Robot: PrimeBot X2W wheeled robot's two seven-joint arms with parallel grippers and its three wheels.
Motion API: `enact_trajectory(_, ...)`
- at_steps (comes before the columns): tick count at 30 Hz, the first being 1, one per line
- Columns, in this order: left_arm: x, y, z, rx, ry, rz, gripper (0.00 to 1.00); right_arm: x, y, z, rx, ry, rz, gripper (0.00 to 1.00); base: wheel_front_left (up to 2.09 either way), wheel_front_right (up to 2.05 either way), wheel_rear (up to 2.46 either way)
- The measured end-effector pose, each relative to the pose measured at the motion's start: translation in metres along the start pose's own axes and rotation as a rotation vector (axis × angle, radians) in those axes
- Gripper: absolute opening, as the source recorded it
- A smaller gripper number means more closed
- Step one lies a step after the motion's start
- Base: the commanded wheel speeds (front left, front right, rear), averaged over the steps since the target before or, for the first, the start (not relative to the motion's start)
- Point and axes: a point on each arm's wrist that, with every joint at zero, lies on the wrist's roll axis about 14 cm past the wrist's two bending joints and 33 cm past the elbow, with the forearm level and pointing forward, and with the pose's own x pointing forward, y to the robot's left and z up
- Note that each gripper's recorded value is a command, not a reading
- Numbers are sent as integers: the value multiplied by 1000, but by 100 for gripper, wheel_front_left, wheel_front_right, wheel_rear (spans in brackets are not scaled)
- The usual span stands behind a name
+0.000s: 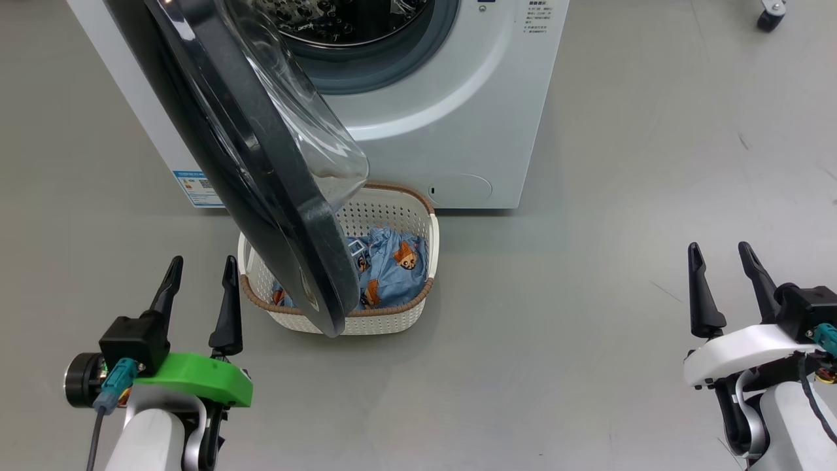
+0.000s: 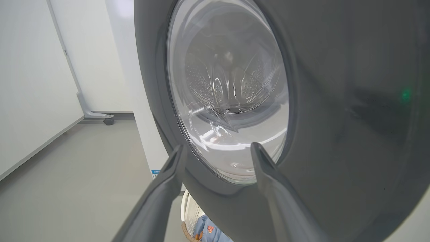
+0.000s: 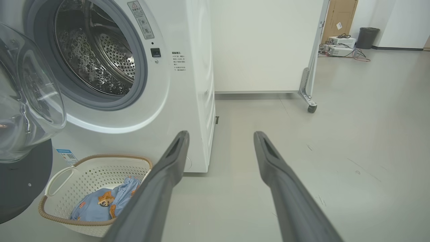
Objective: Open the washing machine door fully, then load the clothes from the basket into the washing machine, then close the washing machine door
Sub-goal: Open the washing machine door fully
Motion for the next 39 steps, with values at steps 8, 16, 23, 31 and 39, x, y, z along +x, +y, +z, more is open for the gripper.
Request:
enact_trajectory(8, -1, -1, 0, 0, -1, -2, 100, 0, 0, -2, -5, 5, 4, 100, 0, 0, 0)
enact_trajectory(16, 1, 4, 15, 1, -47, 11, 0, 1, -1, -2, 0, 5, 0, 100, 0, 0, 0)
enact_trajectory(23, 13, -4, 57, 18, -174, -20, 0, 2, 4, -3, 14, 8, 11, 100, 0, 0, 0)
enact_trajectory(31, 19, -22, 124, 44, -380, -80, 0, 3, 8, -2, 10, 5, 28, 100, 0, 0, 0)
enact_trajectory(39, 11, -87, 195, 113, -602, -303, 0, 1, 10, -3, 10, 4, 30, 100, 0, 0, 0)
